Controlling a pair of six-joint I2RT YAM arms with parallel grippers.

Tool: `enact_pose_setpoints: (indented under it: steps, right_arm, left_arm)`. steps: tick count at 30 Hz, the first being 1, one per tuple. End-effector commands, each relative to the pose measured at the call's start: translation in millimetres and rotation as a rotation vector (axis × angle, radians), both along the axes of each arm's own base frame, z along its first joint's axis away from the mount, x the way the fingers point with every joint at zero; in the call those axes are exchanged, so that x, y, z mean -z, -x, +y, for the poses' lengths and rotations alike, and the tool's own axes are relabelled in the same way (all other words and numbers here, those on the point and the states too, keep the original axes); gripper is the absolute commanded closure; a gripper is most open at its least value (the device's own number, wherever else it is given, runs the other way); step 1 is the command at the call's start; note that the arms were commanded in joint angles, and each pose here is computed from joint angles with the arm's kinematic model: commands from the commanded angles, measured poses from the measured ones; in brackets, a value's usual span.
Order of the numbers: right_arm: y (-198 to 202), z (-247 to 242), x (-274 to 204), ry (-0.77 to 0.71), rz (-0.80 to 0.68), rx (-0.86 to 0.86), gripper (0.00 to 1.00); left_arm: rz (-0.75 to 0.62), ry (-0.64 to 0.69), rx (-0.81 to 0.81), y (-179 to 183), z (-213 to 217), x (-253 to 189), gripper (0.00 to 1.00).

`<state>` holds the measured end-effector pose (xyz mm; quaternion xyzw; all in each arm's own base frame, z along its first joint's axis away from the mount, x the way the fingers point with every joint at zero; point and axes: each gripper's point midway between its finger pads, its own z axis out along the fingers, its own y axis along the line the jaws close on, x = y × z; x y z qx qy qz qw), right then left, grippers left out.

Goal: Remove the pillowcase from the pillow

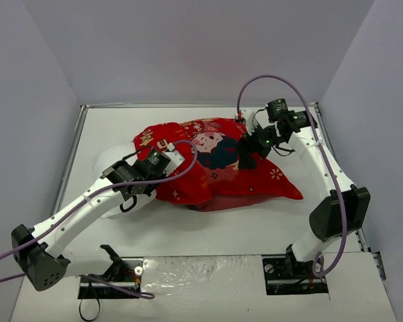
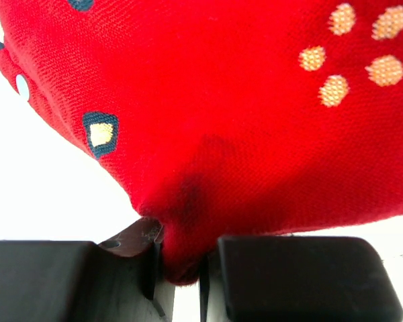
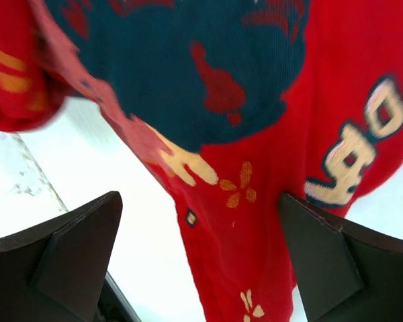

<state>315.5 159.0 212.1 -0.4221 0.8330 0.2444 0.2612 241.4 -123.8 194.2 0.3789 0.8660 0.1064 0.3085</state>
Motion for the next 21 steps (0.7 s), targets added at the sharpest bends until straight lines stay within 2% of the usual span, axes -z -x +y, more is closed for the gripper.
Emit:
enact_pose_setpoints:
  steps: [1,4,6,7,9,10,13,18,21]
  right_arm:
    - [-15,-29,24,0.157,-0.036,0.060,0.02]
    - [-26,-43,29,0.232,-0.104,-0.009,0.04]
    - [-29,-49,39,0.282,-0.127,-0.074,0.16]
    - [-33,-56,48,0.329,-0.118,-0.080,0.28]
    - [-36,-66,62,0.368,-0.094,-0.083,0.44]
    - [-39,-71,69,0.376,-0.075,-0.082,0.64]
    - [-48,-87,59,0.298,-0.077,-0.024,1.00]
    - [-60,-110,30,0.227,-0.149,0.036,1.00]
    - [-70,-143,17,0.211,-0.175,0.127,1.00]
  left_arm:
    - [-0.112,0.158,-0.030,-11,-10,-43,0.98]
    - [-0.116,0.182,-0.040,-12,-8,-48,0.98]
    - [-0.123,0.199,-0.050,-14,-5,-53,0.98]
    - [-0.130,0.211,-0.054,-15,-4,-56,0.98]
    - [-0.139,0.219,-0.070,-19,1,-60,0.98]
    - [-0.138,0.226,-0.073,-19,2,-61,0.98]
    - [-0.150,0.237,-0.097,-23,11,-67,0.98]
    - [-0.167,0.258,-0.141,-32,27,-77,0.98]
    - [-0.180,0.277,-0.172,-39,38,-83,0.98]
